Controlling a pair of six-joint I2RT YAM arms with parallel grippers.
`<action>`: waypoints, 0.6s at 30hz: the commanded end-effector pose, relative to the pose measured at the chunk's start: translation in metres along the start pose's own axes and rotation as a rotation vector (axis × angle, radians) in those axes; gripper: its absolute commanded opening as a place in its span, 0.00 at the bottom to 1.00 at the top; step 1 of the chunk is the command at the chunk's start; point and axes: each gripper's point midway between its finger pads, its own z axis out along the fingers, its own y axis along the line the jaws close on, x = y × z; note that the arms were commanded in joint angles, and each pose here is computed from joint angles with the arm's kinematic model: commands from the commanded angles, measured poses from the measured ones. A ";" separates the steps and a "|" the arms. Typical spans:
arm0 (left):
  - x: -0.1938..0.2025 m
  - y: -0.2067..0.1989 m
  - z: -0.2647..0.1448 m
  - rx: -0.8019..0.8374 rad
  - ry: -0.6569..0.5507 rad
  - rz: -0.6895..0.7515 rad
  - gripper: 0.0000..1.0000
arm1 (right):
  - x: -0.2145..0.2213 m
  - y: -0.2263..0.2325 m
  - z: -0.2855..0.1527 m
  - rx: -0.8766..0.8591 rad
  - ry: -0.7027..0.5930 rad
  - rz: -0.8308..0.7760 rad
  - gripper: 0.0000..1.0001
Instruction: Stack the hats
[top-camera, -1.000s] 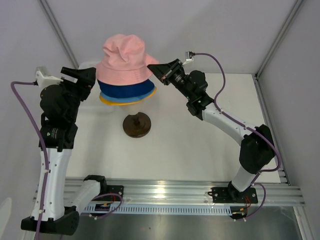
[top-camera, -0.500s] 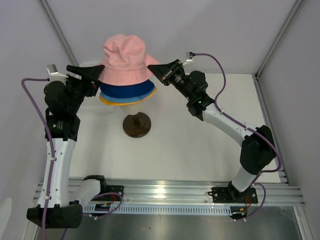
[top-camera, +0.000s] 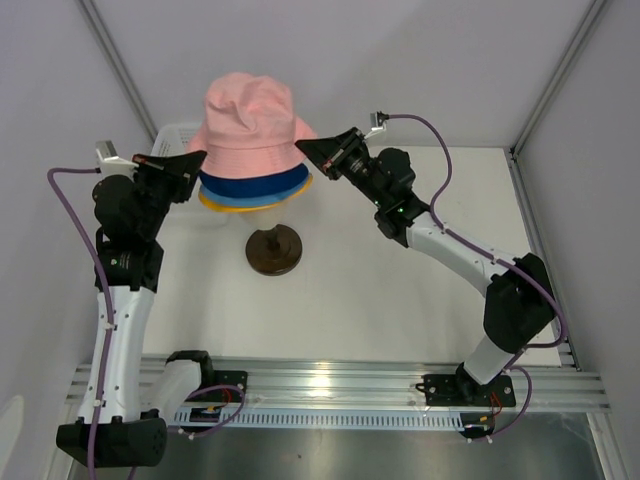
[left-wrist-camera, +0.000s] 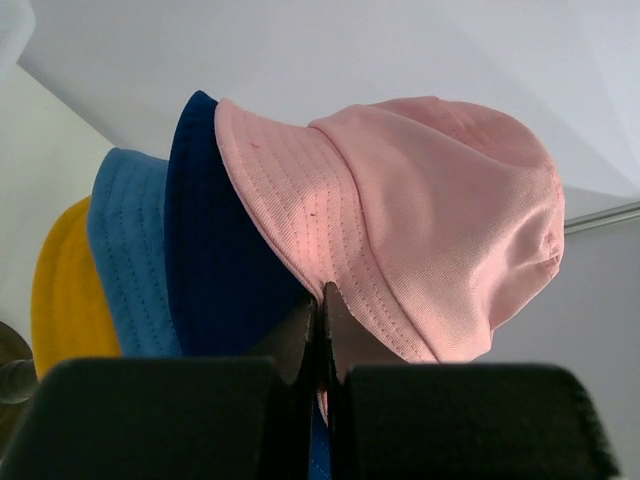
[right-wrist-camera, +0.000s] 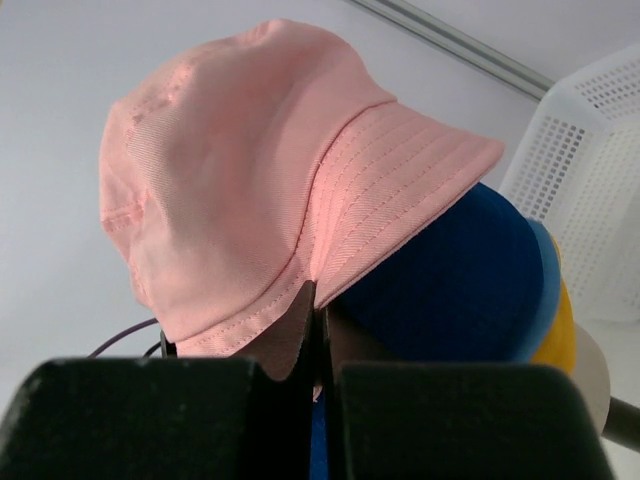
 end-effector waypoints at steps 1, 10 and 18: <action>0.005 0.031 -0.002 -0.092 0.019 0.099 0.01 | 0.015 -0.016 -0.014 0.073 0.056 -0.005 0.00; 0.026 0.069 -0.011 -0.162 0.100 0.204 0.01 | 0.031 -0.061 -0.040 0.213 0.103 -0.048 0.00; 0.036 0.037 -0.016 -0.029 0.226 0.378 0.01 | 0.043 -0.041 -0.039 0.093 0.192 -0.067 0.00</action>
